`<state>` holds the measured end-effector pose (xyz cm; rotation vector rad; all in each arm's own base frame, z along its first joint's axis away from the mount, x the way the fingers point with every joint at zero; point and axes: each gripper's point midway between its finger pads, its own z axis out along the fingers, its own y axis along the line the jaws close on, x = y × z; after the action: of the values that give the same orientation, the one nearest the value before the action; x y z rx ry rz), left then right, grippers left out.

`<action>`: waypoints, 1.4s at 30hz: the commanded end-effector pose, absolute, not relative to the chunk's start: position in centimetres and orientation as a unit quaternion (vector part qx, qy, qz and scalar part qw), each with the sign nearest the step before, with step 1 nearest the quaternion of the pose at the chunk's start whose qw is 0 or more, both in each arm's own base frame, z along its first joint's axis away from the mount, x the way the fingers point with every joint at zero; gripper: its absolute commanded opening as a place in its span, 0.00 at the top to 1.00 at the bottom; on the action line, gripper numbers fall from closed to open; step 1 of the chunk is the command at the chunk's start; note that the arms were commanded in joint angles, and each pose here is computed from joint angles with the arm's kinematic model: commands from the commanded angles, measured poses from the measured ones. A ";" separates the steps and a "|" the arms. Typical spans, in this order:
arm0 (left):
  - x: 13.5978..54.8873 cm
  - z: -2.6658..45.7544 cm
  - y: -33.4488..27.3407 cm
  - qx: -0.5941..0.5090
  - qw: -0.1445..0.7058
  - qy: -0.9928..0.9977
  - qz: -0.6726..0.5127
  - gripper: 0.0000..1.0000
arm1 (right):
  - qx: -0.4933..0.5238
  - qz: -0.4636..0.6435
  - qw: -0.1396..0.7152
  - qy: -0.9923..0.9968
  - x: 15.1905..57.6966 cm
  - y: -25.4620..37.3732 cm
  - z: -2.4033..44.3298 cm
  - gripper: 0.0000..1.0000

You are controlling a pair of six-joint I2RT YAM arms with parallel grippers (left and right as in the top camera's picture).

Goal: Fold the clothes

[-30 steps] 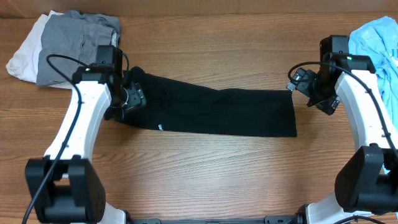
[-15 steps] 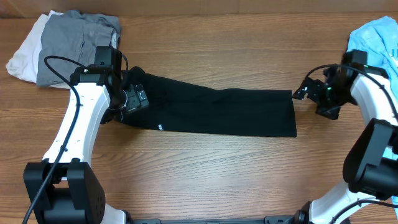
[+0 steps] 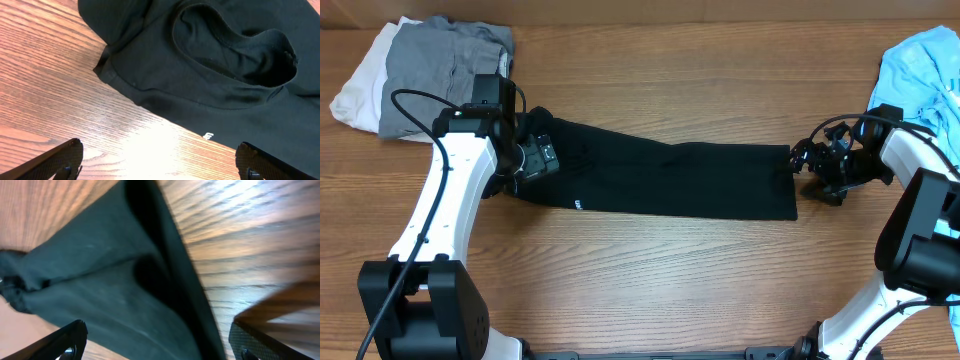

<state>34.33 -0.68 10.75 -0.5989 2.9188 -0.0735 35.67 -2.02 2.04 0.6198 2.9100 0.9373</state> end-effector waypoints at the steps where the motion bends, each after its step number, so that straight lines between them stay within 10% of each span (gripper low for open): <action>1: 34.5 10.8 -0.4 -0.201 0.085 0.976 -0.019 0.00 | 0.188 0.305 -0.042 0.933 33.4 0.0 -1.7 0.05; 3: 34.6 10.8 -0.4 -0.201 0.085 0.976 -0.019 0.00 | 0.187 0.304 -0.049 0.933 33.1 0.8 -2.1 0.09; 7: 34.6 10.8 -0.5 -0.201 0.086 0.976 -0.019 0.00 | 0.187 0.297 -0.058 0.935 33.1 2.3 -2.4 0.53; 13: 34.7 10.8 -0.5 -0.201 0.087 0.976 -0.019 0.00 | 0.199 0.256 -0.055 0.945 33.9 3.1 -3.3 0.94; 42: 34.8 10.8 -0.8 -0.203 0.087 0.975 -0.028 0.00 | 0.326 -0.040 0.019 0.944 34.9 -4.8 5.1 0.96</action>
<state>34.61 -0.68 10.80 -0.5965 2.9077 -0.0763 33.94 -4.94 3.49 1.0293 3.0091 0.0442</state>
